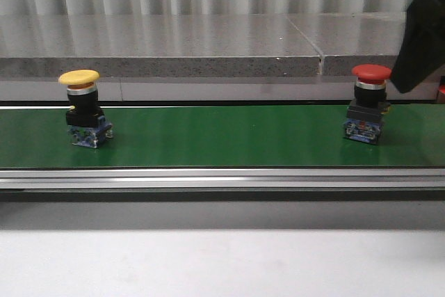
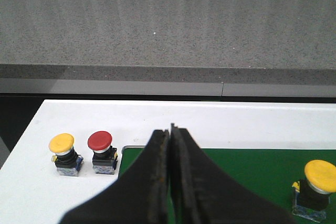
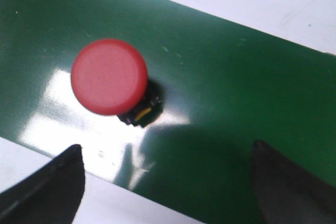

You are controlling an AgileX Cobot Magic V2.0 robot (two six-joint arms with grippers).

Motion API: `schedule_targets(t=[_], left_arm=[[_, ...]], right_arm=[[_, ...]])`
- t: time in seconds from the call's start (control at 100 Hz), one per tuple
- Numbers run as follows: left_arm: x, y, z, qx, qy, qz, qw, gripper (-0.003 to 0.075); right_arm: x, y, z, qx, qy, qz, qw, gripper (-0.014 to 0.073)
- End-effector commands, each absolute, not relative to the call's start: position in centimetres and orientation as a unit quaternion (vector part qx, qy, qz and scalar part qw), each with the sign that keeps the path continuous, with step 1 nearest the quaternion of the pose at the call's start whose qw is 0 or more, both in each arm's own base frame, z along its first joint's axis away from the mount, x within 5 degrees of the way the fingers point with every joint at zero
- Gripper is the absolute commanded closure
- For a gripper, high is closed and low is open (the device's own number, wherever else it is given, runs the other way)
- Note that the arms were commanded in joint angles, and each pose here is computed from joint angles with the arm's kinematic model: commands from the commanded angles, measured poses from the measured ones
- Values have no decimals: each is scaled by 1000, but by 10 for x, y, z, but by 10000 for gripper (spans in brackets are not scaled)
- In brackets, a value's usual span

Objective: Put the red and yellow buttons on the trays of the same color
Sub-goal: 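Lower the right gripper onto the red button at the belt's end, then lift the red button with the right gripper over the red tray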

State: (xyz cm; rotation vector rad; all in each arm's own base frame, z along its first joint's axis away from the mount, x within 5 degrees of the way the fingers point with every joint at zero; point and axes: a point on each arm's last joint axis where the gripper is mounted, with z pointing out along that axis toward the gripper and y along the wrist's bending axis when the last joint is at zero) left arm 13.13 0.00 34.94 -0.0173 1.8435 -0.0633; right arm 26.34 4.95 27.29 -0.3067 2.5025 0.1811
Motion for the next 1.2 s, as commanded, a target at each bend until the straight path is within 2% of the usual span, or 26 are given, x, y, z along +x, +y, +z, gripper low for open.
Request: schedule_targets(t=[0.0, 0.24, 0.31, 0.38, 0.55, 0.62, 0.82, 1.07, 1.19], left_arm=[[131, 1, 366, -13, 763, -26, 646, 740], [131, 1, 366, -13, 763, -26, 646, 740], [131, 1, 366, -13, 763, -26, 646, 740], [131, 1, 366, -13, 763, -26, 646, 740], [131, 1, 366, -13, 763, -26, 646, 740], [131, 1, 366, -13, 763, -26, 646, 740], [131, 1, 366, -13, 763, -26, 646, 740], [131, 1, 366, -13, 763, -26, 646, 740], [131, 1, 366, -13, 763, -26, 646, 740]], right_arm=[[278, 54, 286, -120, 930, 70, 340, -34], [303, 59, 275, -120, 935, 69, 326, -27], [309, 60, 273, -120, 936, 69, 323, 6], [313, 60, 271, -120, 937, 69, 321, 95], [313, 61, 274, -123, 940, 71, 311, 442], [312, 60, 278, -124, 942, 72, 302, 509], [321, 34, 310, -97, 946, 60, 302, 514], [327, -41, 360, 1, 937, 21, 349, 514], [325, -80, 374, 53, 926, -5, 373, 514]])
